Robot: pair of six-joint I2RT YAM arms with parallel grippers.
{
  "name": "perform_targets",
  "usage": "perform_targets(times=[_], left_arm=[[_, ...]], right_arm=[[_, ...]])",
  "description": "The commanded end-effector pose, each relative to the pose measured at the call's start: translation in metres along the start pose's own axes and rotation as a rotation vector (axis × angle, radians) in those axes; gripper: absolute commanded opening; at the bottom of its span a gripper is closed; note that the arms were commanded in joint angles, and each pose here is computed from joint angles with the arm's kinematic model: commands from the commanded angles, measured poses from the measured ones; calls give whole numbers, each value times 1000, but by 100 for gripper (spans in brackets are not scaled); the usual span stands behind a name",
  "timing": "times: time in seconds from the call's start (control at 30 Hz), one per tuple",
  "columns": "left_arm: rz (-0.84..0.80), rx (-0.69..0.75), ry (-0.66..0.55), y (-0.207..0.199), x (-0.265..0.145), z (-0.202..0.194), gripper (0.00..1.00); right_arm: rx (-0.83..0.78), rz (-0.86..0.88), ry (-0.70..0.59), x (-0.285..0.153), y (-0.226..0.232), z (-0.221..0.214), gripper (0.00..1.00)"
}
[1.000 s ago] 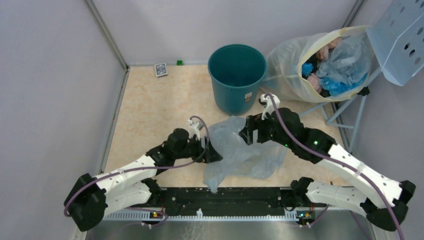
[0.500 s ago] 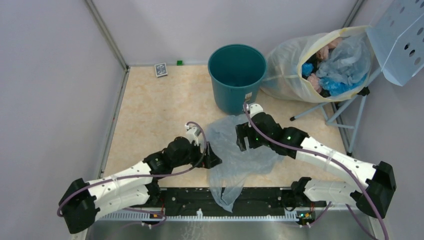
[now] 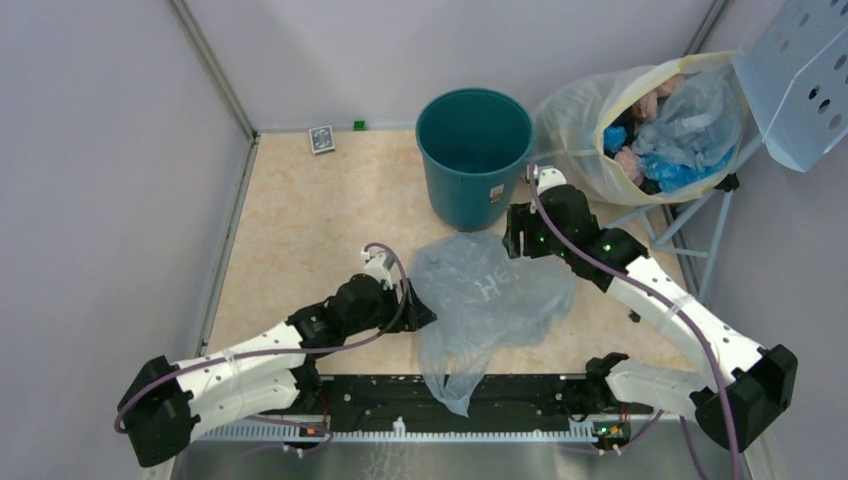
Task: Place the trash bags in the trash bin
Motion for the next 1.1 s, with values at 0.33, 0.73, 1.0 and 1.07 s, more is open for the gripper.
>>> perform_targets(times=[0.33, 0.73, 1.0, 1.07], left_arm=[[-49, -126, -22, -4, 30, 10, 73], [-38, -78, -20, 0, 35, 12, 1], [-95, 92, -20, -40, -1, 42, 0], [-135, 123, -38, -57, -17, 52, 0]], right_arm=[[83, -72, 140, 56, -33, -48, 64], [171, 113, 166, 45, -12, -71, 0], [168, 259, 59, -16, 7, -30, 0], [165, 297, 20, -33, 13, -15, 0]])
Point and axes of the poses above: each gripper's point midway between its finger pads, its own x axis out along the fingers, its own y axis along the line the jaws close on, z = x × y, the point moved 5 cm from there along -x, back along the fingers, and after that the axes turned 1 degree about -x, right-handed, at the moved point
